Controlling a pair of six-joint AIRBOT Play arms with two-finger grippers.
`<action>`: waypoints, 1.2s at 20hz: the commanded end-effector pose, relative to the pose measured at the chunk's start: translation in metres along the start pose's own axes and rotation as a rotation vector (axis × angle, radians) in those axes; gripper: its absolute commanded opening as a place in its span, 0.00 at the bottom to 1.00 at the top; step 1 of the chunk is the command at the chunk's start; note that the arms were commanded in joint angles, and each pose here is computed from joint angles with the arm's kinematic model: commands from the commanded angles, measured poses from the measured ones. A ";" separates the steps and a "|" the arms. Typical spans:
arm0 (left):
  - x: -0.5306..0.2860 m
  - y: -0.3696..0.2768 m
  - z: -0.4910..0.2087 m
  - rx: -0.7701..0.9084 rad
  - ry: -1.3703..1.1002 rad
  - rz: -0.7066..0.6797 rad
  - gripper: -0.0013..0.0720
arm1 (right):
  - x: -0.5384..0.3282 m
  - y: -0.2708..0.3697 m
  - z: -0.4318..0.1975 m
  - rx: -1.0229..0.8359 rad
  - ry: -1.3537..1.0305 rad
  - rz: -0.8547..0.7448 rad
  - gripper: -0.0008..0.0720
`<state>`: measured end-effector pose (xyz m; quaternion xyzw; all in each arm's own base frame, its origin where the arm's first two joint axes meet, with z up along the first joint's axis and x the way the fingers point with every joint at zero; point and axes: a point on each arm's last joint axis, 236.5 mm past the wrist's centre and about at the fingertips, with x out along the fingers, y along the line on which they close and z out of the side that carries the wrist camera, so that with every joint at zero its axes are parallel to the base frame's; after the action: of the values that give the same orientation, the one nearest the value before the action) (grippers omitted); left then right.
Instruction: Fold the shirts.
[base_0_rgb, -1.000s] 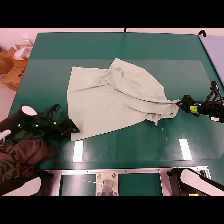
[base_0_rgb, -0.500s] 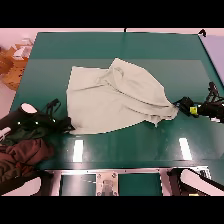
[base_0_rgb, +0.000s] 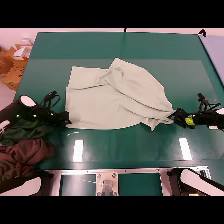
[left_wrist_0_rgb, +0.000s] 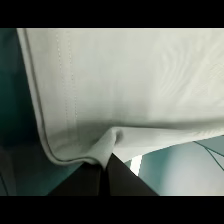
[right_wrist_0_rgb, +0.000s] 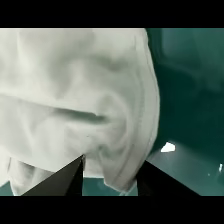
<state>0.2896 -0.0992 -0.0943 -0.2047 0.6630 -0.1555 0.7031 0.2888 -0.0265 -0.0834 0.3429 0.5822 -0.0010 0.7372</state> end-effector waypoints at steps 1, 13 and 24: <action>0.001 0.003 0.001 0.008 0.004 0.008 0.05 | 0.001 -0.007 -0.012 0.013 0.045 -0.026 0.52; 0.001 0.001 0.001 0.006 0.004 0.001 0.05 | 0.003 -0.008 -0.008 0.080 0.024 -0.029 0.06; -0.360 -0.226 0.110 0.537 -0.801 -0.079 0.05 | -0.344 0.274 0.089 -0.432 -0.795 0.556 0.03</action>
<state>0.3958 -0.1099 0.1684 -0.1265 0.4426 -0.2499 0.8519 0.3856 -0.0177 0.1963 0.3492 0.2976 0.1247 0.8798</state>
